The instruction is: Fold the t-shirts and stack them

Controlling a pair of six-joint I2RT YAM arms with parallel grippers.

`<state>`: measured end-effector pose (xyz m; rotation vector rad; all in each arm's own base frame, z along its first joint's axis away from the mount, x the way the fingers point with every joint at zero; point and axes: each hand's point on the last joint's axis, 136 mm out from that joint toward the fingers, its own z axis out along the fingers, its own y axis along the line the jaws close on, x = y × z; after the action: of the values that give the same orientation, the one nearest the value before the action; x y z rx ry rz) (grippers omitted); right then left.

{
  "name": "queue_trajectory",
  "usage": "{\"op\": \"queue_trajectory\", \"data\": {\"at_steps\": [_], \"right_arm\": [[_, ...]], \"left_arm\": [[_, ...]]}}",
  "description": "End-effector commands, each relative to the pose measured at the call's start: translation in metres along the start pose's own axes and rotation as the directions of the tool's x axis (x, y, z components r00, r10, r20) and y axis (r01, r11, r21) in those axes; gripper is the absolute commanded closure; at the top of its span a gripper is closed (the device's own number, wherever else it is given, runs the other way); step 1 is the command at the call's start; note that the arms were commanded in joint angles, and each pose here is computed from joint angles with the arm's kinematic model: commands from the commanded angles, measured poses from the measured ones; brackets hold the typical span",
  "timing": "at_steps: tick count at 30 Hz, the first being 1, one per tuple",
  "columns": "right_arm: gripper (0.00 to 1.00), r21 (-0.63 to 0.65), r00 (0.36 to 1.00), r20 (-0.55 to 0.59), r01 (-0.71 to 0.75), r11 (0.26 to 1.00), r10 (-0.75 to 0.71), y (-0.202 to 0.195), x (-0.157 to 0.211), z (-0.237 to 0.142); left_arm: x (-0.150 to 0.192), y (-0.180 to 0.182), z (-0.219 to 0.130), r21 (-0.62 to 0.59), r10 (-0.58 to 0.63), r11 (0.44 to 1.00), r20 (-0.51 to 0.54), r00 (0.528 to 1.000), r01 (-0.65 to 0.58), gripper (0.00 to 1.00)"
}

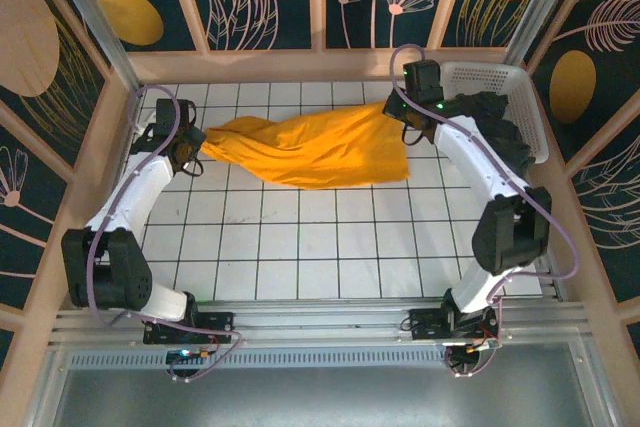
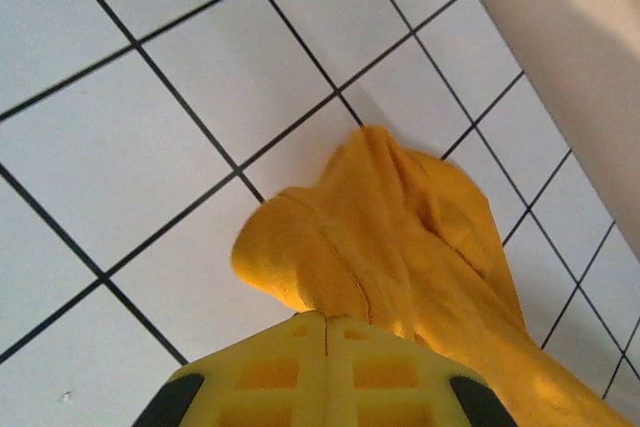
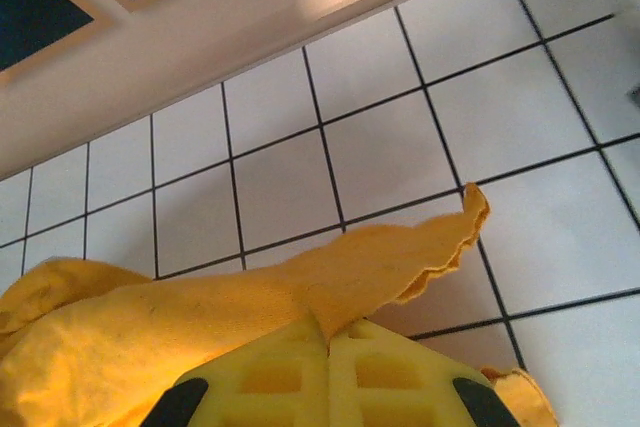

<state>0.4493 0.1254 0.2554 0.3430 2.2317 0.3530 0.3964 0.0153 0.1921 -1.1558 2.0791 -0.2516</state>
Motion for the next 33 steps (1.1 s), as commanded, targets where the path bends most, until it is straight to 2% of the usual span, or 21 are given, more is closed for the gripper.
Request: {"op": "queue_trajectory", "data": {"at_steps": [1, 6, 10, 12, 14, 19, 20, 21, 23, 24, 26, 28, 33], "right_arm": [[1.0, -0.04, 0.988, 0.152, -0.007, 0.999, 0.013, 0.003, -0.029, -0.054], [1.0, -0.091, 0.945, 0.327, 0.004, 0.996, 0.026, 0.006, -0.062, -0.11], [1.0, -0.097, 0.915, 0.401, -0.003, 0.995, 0.042, 0.007, -0.082, -0.128], [1.0, -0.092, 0.912, 0.407, -0.018, 0.996, 0.054, 0.005, -0.092, -0.12], [1.0, -0.085, 0.92, 0.384, -0.046, 0.995, 0.076, -0.001, -0.1, -0.097], [1.0, -0.064, 0.962, 0.245, -0.107, 0.992, 0.12, -0.016, -0.097, -0.011], [1.0, -0.038, 0.976, 0.167, -0.133, 0.99, 0.138, -0.024, -0.088, 0.017], [0.98, 0.003, 0.983, 0.1, -0.155, 0.988, 0.154, -0.032, -0.079, 0.037], [0.74, 0.086, 0.985, -0.026, -0.169, 0.982, 0.171, -0.046, -0.053, 0.07], [0.65, 0.116, 0.983, -0.054, -0.169, 0.979, 0.176, -0.051, -0.043, 0.076], [0.51, 0.141, 0.981, -0.07, -0.167, 0.976, 0.178, -0.059, -0.026, 0.077], [0.43, 0.15, 0.983, -0.058, -0.163, 0.975, 0.173, -0.065, -0.016, 0.069], [0.41, 0.18, 0.974, -0.157, -0.133, 0.975, 0.162, -0.082, 0.045, 0.063]], "left_arm": [[-0.021, 0.007, -0.029, 0.01, -0.003, 1.0, 0.099, 0.995, 0.002, 1.0], [-0.052, 0.002, -0.067, 0.096, -0.079, 0.994, 0.254, 0.964, 0.056, 1.0], [-0.075, -0.006, -0.089, 0.166, -0.137, 0.983, 0.354, 0.925, 0.082, 1.0], [-0.084, -0.013, -0.092, 0.187, -0.141, 0.98, 0.387, 0.911, 0.072, 1.0], [-0.088, -0.02, -0.083, 0.172, -0.122, 0.983, 0.395, 0.911, 0.057, 1.0], [-0.078, -0.027, -0.019, 0.06, -0.006, 0.998, 0.311, 0.95, -0.013, 1.0], [-0.073, -0.026, 0.0, 0.041, 0.014, 0.999, 0.268, 0.963, -0.026, 0.92], [-0.067, -0.024, 0.016, 0.029, 0.027, 0.999, 0.222, 0.975, -0.035, 0.8], [-0.058, -0.016, 0.043, -0.012, 0.05, 0.999, 0.132, 0.99, -0.049, 0.36], [-0.055, -0.011, 0.048, -0.043, 0.057, 0.998, 0.113, 0.992, -0.052, 0.3], [-0.051, -0.005, 0.049, -0.067, 0.079, 0.995, 0.092, 0.993, -0.073, 0.28], [-0.045, 0.001, 0.047, -0.065, 0.096, 0.994, 0.08, 0.992, -0.091, 0.27], [-0.007, 0.019, 0.064, -0.045, 0.164, 0.985, -0.046, 0.985, -0.166, 0.3]]}}
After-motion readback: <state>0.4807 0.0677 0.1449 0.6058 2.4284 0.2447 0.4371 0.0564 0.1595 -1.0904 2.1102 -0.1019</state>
